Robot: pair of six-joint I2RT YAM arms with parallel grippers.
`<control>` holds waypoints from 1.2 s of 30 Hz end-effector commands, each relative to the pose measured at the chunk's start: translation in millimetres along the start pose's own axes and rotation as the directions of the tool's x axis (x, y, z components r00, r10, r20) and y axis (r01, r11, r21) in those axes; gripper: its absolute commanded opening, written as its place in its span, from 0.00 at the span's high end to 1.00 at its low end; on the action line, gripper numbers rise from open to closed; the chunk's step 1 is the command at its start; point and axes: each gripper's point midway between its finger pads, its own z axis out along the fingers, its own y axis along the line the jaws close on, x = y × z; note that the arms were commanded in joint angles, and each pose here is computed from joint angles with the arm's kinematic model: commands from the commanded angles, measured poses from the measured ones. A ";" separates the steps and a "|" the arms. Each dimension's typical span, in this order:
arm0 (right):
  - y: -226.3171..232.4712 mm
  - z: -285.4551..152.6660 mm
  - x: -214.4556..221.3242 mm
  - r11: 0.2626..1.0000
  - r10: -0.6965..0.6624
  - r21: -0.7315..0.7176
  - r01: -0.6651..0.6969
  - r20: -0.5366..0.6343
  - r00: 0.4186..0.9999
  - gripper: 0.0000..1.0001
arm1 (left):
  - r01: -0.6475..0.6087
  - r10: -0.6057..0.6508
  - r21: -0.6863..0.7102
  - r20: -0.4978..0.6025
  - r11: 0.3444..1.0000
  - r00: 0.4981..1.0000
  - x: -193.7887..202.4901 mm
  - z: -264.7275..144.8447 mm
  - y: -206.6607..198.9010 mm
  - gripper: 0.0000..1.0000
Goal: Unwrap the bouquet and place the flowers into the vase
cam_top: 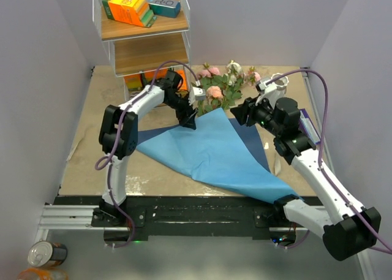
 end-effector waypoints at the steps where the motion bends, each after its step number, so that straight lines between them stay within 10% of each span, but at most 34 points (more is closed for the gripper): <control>1: 13.6 -10.1 -11.9 0.999 0.001 -0.045 0.000 0.012 1.000 0.57 | -0.050 0.051 -0.016 0.084 0.999 0.995 -27.6 5.5 18.0 0.14; 14: 27.9 -25.8 -28.8 0.996 0.007 -0.090 -0.002 0.056 0.998 0.61 | -0.018 0.019 -0.008 0.059 1.000 0.998 -13.9 36.8 41.6 0.13; 18: 30.0 -29.8 -33.4 0.996 0.006 -0.092 0.000 0.068 0.998 0.63 | -0.014 0.012 0.036 0.064 0.999 0.998 -9.3 41.3 33.6 0.40; 24: 27.7 -30.3 -34.0 0.997 0.015 -0.074 -0.010 0.067 0.998 0.70 | -0.011 0.007 0.067 0.051 0.998 0.999 -5.1 42.6 23.4 0.55; 27: 26.3 -31.4 -32.7 0.998 0.018 -0.065 -0.013 0.066 0.998 0.72 | -0.011 0.009 0.049 0.056 0.999 0.998 -9.1 40.5 26.2 1.00; 36: 24.1 -36.2 -28.7 0.999 0.015 -0.048 -0.012 0.063 0.998 0.72 | -0.070 0.066 0.038 0.094 0.997 0.993 -31.7 22.6 10.1 1.00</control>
